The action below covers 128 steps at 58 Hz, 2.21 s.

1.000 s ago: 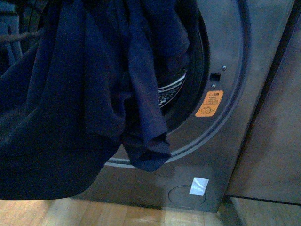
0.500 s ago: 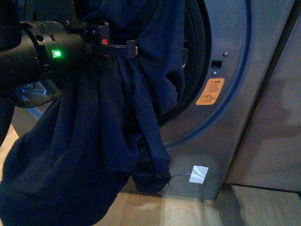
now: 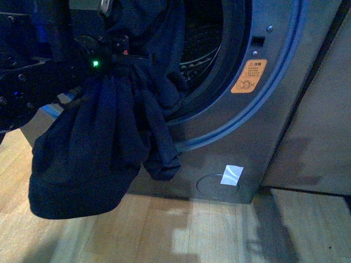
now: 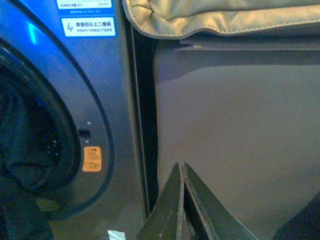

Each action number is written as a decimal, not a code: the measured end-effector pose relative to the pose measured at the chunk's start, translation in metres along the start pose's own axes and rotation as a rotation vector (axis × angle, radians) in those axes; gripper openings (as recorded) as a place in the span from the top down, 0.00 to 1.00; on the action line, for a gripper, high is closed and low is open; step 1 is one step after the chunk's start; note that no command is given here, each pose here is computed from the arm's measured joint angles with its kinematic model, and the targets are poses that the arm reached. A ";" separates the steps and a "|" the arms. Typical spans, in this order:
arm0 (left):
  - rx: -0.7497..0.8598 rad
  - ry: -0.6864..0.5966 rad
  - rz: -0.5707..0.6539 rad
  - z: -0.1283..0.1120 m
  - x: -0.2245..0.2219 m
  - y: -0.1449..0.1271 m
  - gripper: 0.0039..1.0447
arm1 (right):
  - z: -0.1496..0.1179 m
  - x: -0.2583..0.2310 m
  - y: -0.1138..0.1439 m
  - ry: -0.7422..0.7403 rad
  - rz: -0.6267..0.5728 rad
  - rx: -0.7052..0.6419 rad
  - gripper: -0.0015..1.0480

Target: Put clothes into washing machine

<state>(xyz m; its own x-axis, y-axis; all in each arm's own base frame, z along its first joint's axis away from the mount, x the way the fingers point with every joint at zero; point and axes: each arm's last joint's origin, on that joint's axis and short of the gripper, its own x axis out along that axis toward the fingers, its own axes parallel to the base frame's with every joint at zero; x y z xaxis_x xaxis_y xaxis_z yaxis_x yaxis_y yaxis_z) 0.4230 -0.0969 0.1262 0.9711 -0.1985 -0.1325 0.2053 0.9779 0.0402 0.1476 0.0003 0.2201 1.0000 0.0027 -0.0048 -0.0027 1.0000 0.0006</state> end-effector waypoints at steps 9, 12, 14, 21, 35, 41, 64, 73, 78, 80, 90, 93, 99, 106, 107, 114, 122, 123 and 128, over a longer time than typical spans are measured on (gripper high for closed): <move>0.000 0.010 0.036 -0.005 0.020 0.001 0.91 | -0.012 -0.007 0.000 0.003 0.000 0.000 0.98; 0.000 0.013 0.050 -0.006 0.027 0.002 0.91 | -0.015 -0.009 0.000 0.003 0.000 0.000 0.98; 0.001 0.012 0.056 -0.006 0.031 0.003 0.91 | -0.016 -0.010 0.000 0.002 -0.001 0.000 0.98; 0.001 0.018 0.106 -0.008 0.050 0.007 0.91 | -0.022 -0.014 0.000 -0.004 -0.001 0.000 0.98; 0.004 -0.005 0.194 0.001 0.104 0.017 0.91 | -0.035 -0.024 0.000 -0.003 0.000 0.000 0.98; 0.004 -0.024 0.212 0.007 0.118 0.018 0.91 | -0.037 -0.026 0.000 -0.005 0.000 0.000 0.98; -0.011 -0.146 0.268 0.053 0.167 0.023 0.91 | -0.052 -0.035 0.000 -0.009 0.000 0.000 0.98; -0.023 -0.189 0.287 0.076 0.173 0.025 0.91 | -0.052 -0.037 0.000 -0.012 0.000 0.000 0.98; -0.031 -0.211 0.295 0.084 0.174 0.027 0.91 | -0.052 -0.038 0.000 -0.016 0.000 0.000 0.98; -0.031 -0.215 0.294 0.088 0.174 0.027 0.91 | -0.052 -0.038 0.000 -0.015 0.000 0.000 0.98; -0.037 -0.196 0.284 0.091 0.175 0.027 0.91 | -0.057 -0.046 0.000 0.023 0.000 0.000 0.98; -0.033 -0.173 0.271 0.087 0.176 0.027 0.91 | -0.056 -0.048 0.000 0.005 0.000 0.000 0.98; -0.036 -0.127 0.235 0.077 0.179 0.025 0.87 | -0.055 -0.050 0.000 -0.010 0.000 0.000 0.98; -0.040 -0.063 0.189 0.058 0.181 0.022 0.71 | -0.055 -0.050 0.000 -0.006 0.000 0.000 0.98; -0.041 -0.051 0.187 0.055 0.181 0.022 0.70 | -0.055 -0.050 0.000 -0.006 0.000 0.000 0.98; -0.061 0.021 0.139 0.030 0.179 0.019 0.52 | -0.055 -0.050 0.000 -0.007 0.000 0.000 0.98; -0.078 0.093 0.113 0.007 0.170 0.015 0.34 | -0.055 -0.050 0.000 -0.007 0.000 0.000 0.98; -0.081 0.100 0.112 0.005 0.167 0.014 0.30 | -0.055 -0.050 0.000 -0.007 0.000 0.000 0.98; -0.090 0.111 0.088 0.002 0.157 0.011 0.18 | -0.055 -0.050 0.000 -0.007 0.000 0.000 0.98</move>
<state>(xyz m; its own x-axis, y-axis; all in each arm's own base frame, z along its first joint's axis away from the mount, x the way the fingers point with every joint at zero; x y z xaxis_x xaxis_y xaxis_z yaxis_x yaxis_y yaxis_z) 0.5776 -0.1172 0.1080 0.9645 -0.1082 -0.2409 0.1037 0.9941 -0.0313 0.0977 0.0002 0.1650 1.0000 0.0027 0.0021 -0.0027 1.0000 0.0006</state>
